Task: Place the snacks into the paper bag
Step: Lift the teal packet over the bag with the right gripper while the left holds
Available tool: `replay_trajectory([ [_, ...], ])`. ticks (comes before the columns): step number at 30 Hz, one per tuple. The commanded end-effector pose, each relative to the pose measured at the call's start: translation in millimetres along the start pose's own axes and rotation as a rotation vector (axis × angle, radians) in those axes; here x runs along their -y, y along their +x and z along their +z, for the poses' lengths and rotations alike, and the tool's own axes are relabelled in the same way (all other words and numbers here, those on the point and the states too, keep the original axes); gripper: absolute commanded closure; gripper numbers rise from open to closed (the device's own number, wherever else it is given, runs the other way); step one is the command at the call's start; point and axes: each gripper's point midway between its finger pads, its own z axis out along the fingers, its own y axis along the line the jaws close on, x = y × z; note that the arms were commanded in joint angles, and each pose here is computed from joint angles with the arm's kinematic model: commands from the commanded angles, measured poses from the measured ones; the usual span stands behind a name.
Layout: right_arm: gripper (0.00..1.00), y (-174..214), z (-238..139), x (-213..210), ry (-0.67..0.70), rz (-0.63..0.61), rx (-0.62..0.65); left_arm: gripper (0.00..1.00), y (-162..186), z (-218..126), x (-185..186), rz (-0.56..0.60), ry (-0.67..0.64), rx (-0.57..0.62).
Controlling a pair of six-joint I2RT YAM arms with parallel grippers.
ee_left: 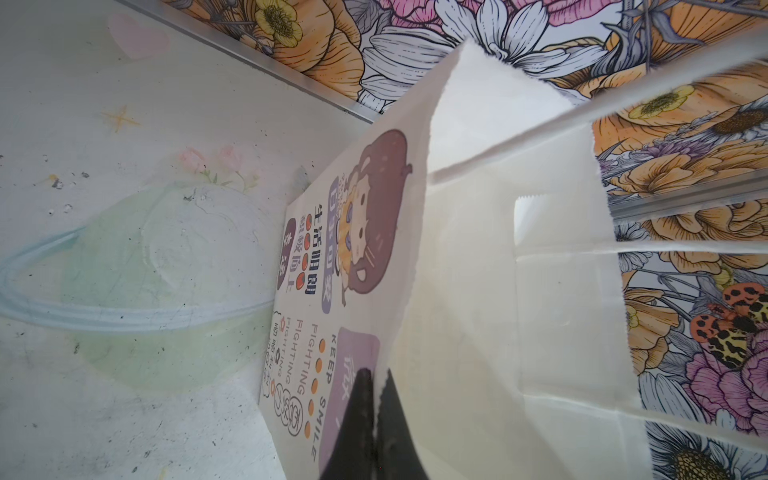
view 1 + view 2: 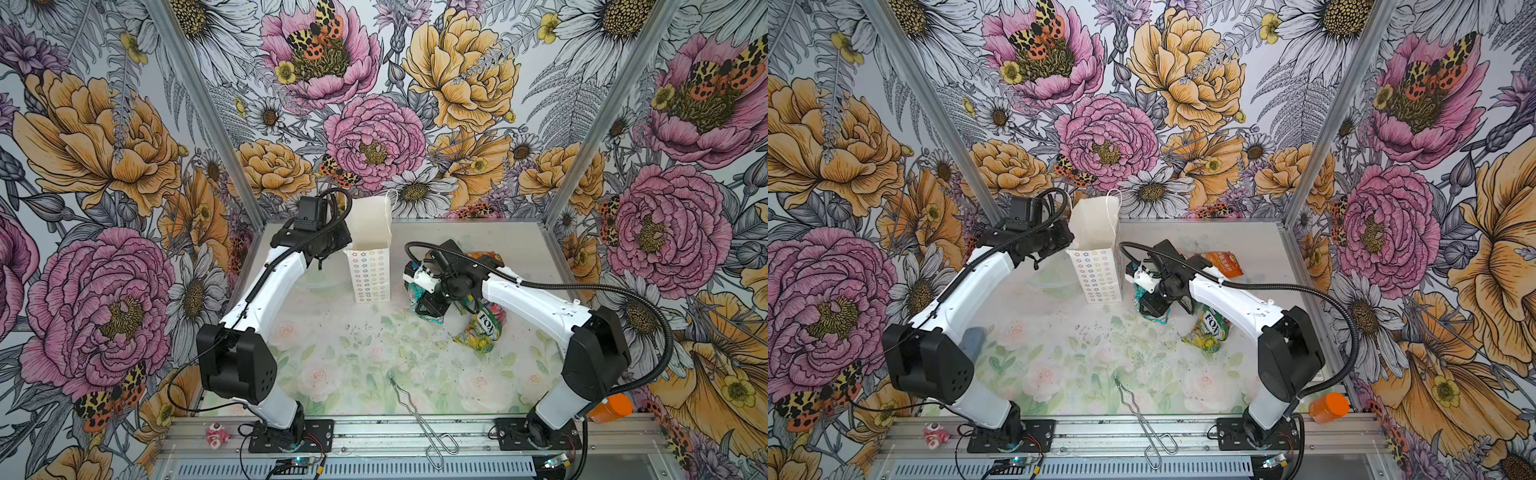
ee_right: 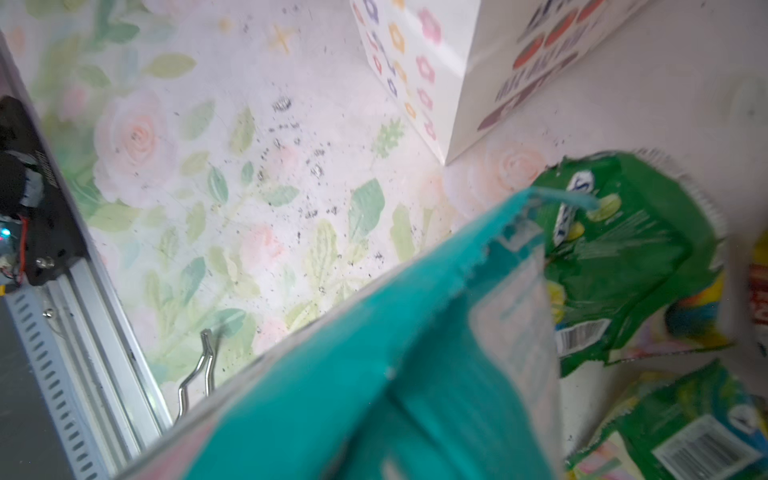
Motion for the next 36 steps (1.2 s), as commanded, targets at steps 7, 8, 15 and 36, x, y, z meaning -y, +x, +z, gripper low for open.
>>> replay_trajectory([
  [7, 0.59, -106.9, -95.6, -29.0, -0.061, -0.104, 0.354, 1.00, -8.4, -11.0, 8.8, -0.016, 0.048, 0.047],
  [8, 0.59, -113.8, -101.5, -31.2, -0.067, -0.111, 0.374, 1.00, -7.4, -10.7, 9.3, -0.016, 0.049, 0.046],
  [15, 0.62, -177.6, -148.2, -40.6, -0.064, -0.120, 0.534, 1.00, -5.7, -9.6, 8.4, -0.026, 0.047, 0.057],
  [36, 0.62, -294.5, -123.7, -18.6, 0.053, 0.051, 0.741, 1.00, -4.0, -12.8, 12.5, -0.033, 0.054, 0.069],
])
